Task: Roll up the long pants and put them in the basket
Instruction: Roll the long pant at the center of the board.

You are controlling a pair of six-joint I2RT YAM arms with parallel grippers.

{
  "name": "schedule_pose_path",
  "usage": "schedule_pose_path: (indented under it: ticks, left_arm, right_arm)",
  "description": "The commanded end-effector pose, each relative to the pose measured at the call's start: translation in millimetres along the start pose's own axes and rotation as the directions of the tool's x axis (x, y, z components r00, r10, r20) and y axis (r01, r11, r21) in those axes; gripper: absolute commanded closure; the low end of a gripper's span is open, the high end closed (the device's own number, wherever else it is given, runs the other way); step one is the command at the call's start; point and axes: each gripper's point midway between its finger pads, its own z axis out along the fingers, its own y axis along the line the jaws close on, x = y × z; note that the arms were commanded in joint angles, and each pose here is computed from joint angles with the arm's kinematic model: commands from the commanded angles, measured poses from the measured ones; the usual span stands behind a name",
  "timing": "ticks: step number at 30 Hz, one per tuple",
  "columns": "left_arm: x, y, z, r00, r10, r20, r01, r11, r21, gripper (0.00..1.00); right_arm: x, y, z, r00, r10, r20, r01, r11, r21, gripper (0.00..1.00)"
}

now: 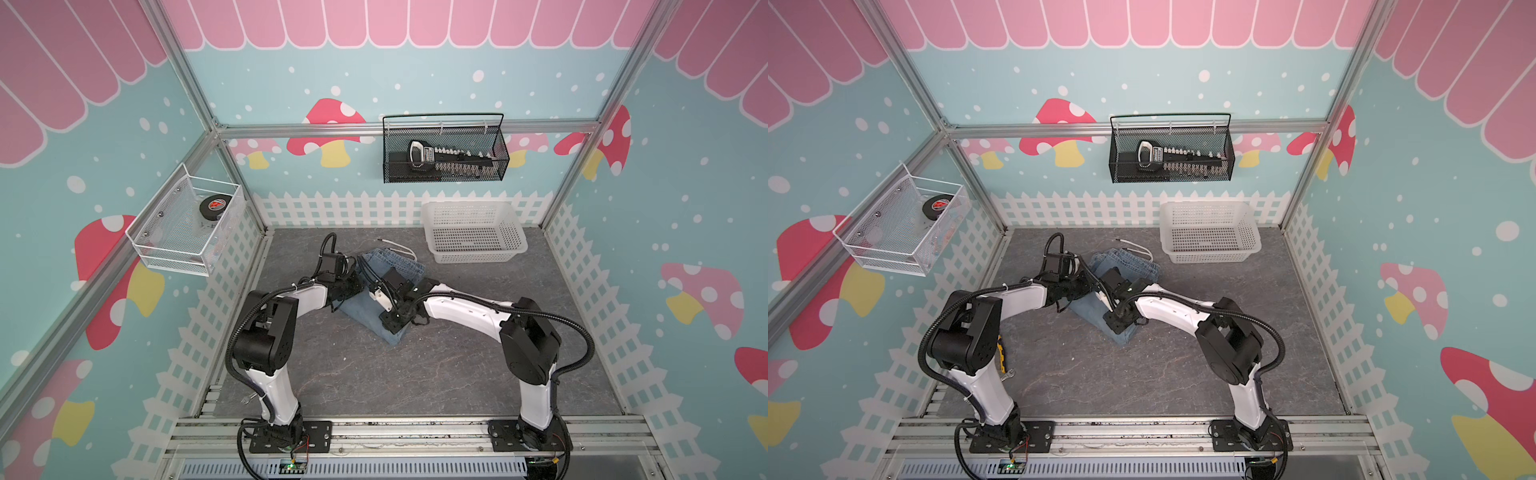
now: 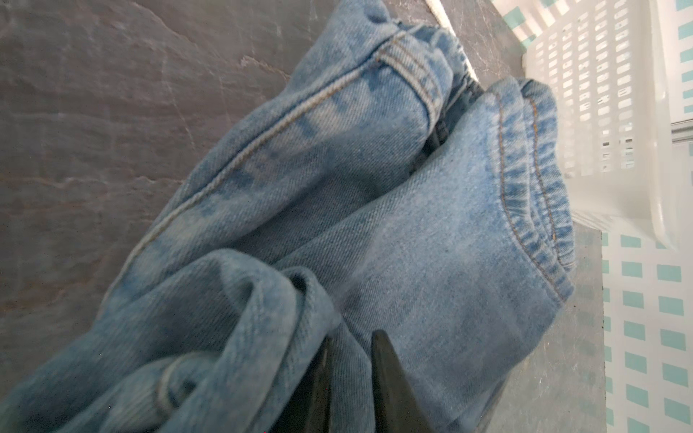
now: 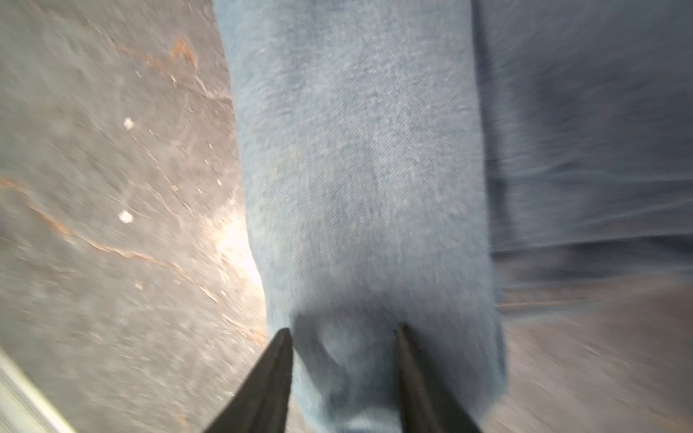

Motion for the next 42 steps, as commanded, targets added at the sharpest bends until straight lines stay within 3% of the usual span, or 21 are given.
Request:
schedule_pose_path:
  ticks: [1,6,9,14,16,18,20,23,29,32,42]
  left_arm:
    - [-5,5,4,1.0,0.023,0.015,-0.022,0.999,-0.031,0.73]
    - [-6,4,-2,1.0,0.013,0.011,-0.012,1.0,-0.028,0.73]
    - [-9,3,-9,1.0,0.007,0.011,-0.007,1.0,-0.03,0.73]
    - [-19,6,-17,0.999,0.041,0.036,-0.038,0.997,-0.068,0.73]
    - [-20,9,-15,0.999,0.046,0.028,-0.044,0.996,-0.083,0.73]
    - [-21,11,-11,0.999,0.046,0.024,-0.044,0.996,-0.083,0.73]
    - [-20,14,-7,0.999,0.041,0.02,-0.039,0.996,-0.082,0.73]
    - [-22,13,-2,0.999,0.036,0.02,-0.034,0.997,-0.071,0.73]
    - [-19,17,7,1.0,0.027,-0.005,-0.028,0.997,-0.067,0.73]
    - [-19,19,11,1.0,0.021,-0.016,-0.022,0.998,-0.064,0.73]
    - [-21,25,19,0.999,-0.015,-0.053,0.013,0.999,-0.031,0.73]
  right_arm:
    - [68,-29,59,0.971,0.112,-0.211,-0.106,0.993,0.043,1.0]
    - [136,-63,99,0.893,0.31,-0.327,-0.312,0.949,0.046,1.0]
    - [163,-74,102,0.866,0.347,-0.359,-0.337,0.937,0.093,1.0]
    - [162,-72,94,0.876,0.335,-0.347,-0.327,0.941,0.085,0.99]
    - [149,-71,81,0.905,0.296,-0.306,-0.278,0.955,0.104,0.87]
    - [128,-61,63,0.952,0.184,-0.246,-0.158,0.98,0.123,0.63]
    - [105,-45,46,0.981,0.051,-0.185,-0.024,0.99,0.141,0.46]
    - [90,-30,40,0.985,-0.094,-0.143,0.119,0.977,0.179,0.34]
    - [81,-13,49,0.929,-0.343,-0.142,0.369,0.894,0.254,0.27]
    - [88,-14,62,0.891,-0.411,-0.193,0.45,0.856,0.254,0.26]
    - [119,-46,105,0.821,-0.471,-0.323,0.563,0.763,0.318,0.23]
